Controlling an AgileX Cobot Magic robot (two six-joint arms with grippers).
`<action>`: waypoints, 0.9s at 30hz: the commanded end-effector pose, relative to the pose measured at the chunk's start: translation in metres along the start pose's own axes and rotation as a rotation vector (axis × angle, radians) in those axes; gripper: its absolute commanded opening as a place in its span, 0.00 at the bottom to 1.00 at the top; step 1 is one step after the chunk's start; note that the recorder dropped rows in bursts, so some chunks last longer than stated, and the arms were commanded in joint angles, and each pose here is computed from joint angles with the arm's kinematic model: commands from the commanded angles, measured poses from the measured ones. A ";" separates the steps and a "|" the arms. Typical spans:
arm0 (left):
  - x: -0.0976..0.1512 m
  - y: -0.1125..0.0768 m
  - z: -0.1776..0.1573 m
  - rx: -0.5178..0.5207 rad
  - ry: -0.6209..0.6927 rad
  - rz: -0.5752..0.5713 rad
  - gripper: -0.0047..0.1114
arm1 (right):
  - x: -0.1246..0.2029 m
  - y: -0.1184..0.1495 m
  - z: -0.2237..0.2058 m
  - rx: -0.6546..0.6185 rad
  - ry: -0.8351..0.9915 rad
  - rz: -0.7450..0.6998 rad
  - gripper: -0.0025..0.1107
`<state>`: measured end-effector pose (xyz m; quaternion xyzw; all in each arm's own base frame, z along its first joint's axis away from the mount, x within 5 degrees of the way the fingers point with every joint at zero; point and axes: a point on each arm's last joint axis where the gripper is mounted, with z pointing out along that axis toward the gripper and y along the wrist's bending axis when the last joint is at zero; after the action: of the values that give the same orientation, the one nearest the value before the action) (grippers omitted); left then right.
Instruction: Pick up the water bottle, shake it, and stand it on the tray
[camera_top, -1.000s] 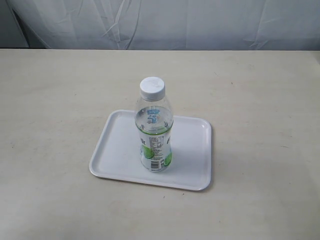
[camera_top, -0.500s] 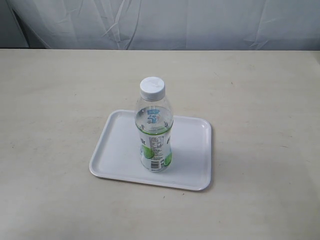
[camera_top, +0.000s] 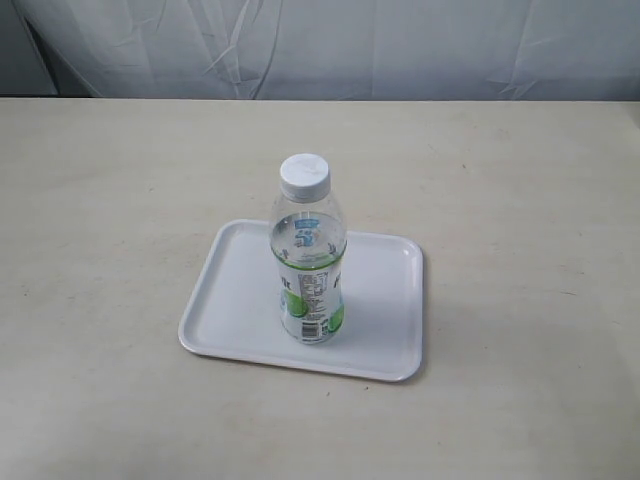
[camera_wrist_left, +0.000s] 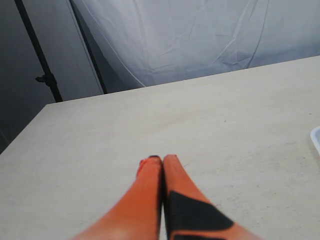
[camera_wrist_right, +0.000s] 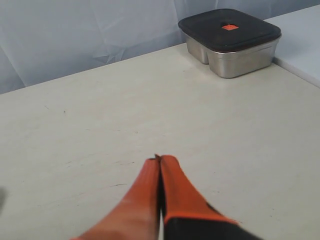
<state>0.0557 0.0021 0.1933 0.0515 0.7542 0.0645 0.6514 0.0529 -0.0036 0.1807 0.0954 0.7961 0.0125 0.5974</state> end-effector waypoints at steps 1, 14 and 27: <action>0.001 0.000 0.000 0.001 0.001 -0.007 0.04 | 0.000 0.000 0.000 0.004 -0.016 -0.006 0.01; 0.001 0.000 0.000 0.001 0.001 -0.007 0.04 | 0.000 0.000 0.000 -0.003 -0.013 0.013 0.01; 0.001 0.000 0.000 0.001 0.001 -0.007 0.04 | 0.000 0.000 0.000 -0.003 -0.016 0.013 0.01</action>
<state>0.0557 0.0021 0.1933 0.0515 0.7542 0.0645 0.6514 0.0530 -0.0030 0.1807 0.1002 0.7953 0.0205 0.5976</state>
